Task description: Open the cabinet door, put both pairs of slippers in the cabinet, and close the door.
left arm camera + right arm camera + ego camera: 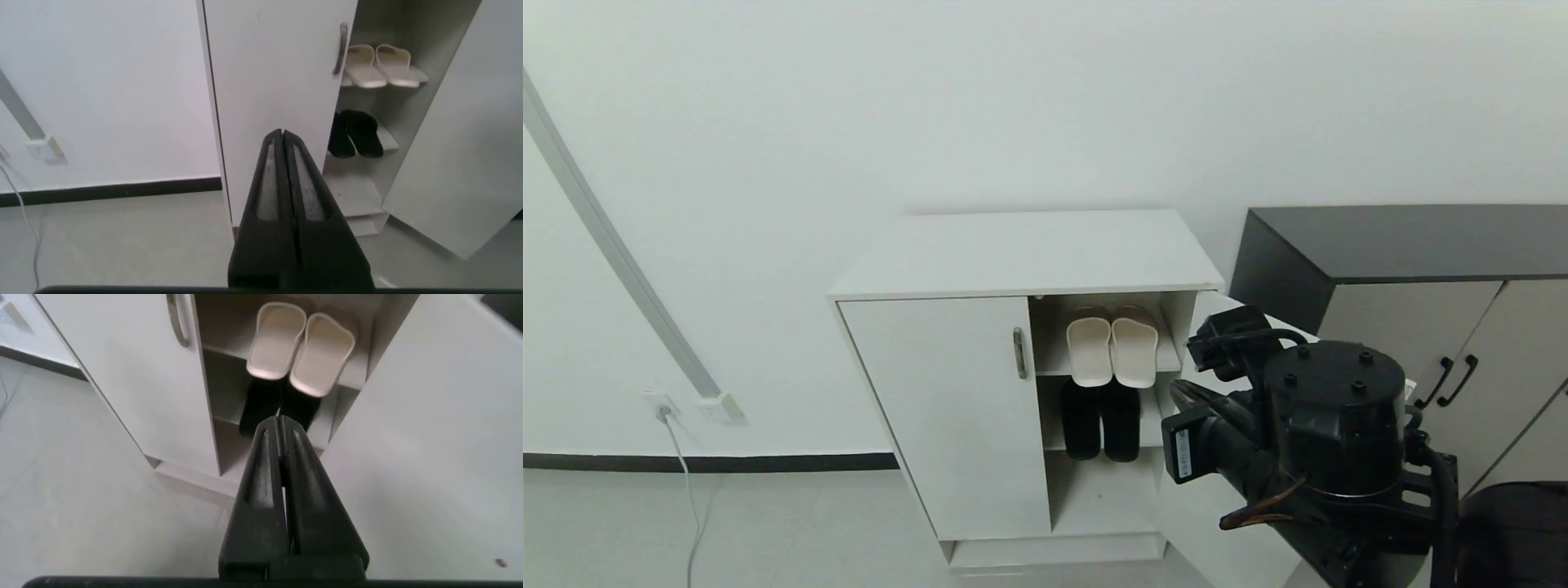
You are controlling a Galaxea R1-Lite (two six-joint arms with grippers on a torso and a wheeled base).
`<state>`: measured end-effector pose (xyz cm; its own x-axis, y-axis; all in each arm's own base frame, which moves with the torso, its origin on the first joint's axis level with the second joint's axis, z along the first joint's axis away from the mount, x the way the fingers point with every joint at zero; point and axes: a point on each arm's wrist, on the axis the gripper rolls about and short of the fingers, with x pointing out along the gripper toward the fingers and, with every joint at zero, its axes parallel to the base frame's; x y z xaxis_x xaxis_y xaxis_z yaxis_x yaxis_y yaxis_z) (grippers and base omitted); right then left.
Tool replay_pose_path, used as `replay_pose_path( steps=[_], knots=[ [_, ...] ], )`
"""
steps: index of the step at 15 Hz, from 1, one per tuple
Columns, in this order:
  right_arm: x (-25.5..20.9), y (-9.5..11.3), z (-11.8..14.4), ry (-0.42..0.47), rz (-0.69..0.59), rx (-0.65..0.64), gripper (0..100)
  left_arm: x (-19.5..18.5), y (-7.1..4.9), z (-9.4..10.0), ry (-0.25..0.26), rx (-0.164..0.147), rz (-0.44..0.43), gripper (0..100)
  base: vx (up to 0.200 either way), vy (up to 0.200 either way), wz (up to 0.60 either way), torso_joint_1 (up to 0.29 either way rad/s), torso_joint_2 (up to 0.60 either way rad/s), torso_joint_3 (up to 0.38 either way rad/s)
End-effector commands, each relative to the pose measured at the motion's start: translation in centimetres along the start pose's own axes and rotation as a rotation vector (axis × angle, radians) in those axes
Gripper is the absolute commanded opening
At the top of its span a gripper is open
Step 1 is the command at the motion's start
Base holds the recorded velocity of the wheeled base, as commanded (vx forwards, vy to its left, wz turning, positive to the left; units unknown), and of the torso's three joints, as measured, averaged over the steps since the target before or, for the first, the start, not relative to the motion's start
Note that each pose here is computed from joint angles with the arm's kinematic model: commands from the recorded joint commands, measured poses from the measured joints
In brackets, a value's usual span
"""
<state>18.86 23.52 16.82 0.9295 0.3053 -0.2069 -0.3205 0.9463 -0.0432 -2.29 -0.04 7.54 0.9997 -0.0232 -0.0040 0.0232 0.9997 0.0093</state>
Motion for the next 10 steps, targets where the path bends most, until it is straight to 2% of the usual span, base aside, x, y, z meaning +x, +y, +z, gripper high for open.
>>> replay_pose_path(
  steps=[1,7,10],
  knots=[
    [0.08,0.09,-0.14,0.004,0.001,-0.004,0,0.0,0.0,-0.01,0.001,0.0,0.0,0,0.0,0.0,0.0,0.227,-0.55,-0.325],
    [0.15,-0.01,-0.58,0.017,0.0,-0.012,0,0.0,0.0,-0.01,0.001,0.0,0.0,0,0.0,0.0,0.0,0.246,-0.57,-0.324],
    [0.2,-0.16,-0.71,0.022,-0.005,-0.021,0,0.0,0.0,-0.01,0.001,0.0,0.0,0,0.0,0.0,0.0,0.059,-0.13,-0.07]
  ],
)
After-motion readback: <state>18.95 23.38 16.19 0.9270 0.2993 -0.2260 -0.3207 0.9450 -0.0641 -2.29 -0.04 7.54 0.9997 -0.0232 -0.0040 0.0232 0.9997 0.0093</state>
